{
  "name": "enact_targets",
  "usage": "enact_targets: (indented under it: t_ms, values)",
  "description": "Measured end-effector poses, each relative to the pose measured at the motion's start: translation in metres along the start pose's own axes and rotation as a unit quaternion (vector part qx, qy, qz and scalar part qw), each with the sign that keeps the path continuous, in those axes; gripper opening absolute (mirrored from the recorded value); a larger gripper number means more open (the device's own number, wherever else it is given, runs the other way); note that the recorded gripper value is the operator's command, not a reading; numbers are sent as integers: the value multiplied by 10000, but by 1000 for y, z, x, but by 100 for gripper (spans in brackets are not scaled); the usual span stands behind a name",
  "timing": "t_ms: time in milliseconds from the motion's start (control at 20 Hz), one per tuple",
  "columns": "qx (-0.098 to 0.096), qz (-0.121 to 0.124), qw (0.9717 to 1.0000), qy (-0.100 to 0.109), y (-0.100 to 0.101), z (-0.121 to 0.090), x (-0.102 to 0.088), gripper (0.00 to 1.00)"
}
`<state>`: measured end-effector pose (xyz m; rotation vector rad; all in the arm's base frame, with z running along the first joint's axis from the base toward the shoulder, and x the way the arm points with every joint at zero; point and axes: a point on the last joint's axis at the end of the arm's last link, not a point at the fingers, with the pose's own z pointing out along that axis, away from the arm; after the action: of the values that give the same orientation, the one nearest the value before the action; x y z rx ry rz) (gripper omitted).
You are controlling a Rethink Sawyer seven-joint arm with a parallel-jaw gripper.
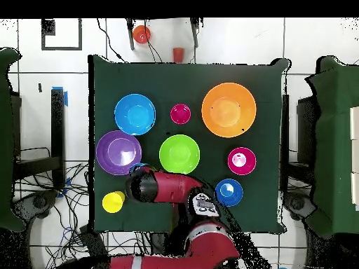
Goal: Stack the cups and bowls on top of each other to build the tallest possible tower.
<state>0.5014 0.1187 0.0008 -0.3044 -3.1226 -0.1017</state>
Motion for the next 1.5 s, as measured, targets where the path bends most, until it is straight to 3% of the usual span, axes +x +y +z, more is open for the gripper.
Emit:
enact_targets:
  t_ms: [300, 750, 1100, 1500]
  values:
    - [-129, -73, 9999, 16, 14, -41, -15, 0]
    - [-228, -94, 9996, -101, 28, -72, -29, 0]
    - [-253, -31, 9996, -120, 22, -74, -33, 0]
    - [-358, 325, 9988, -5, -15, -65, -43, 0]
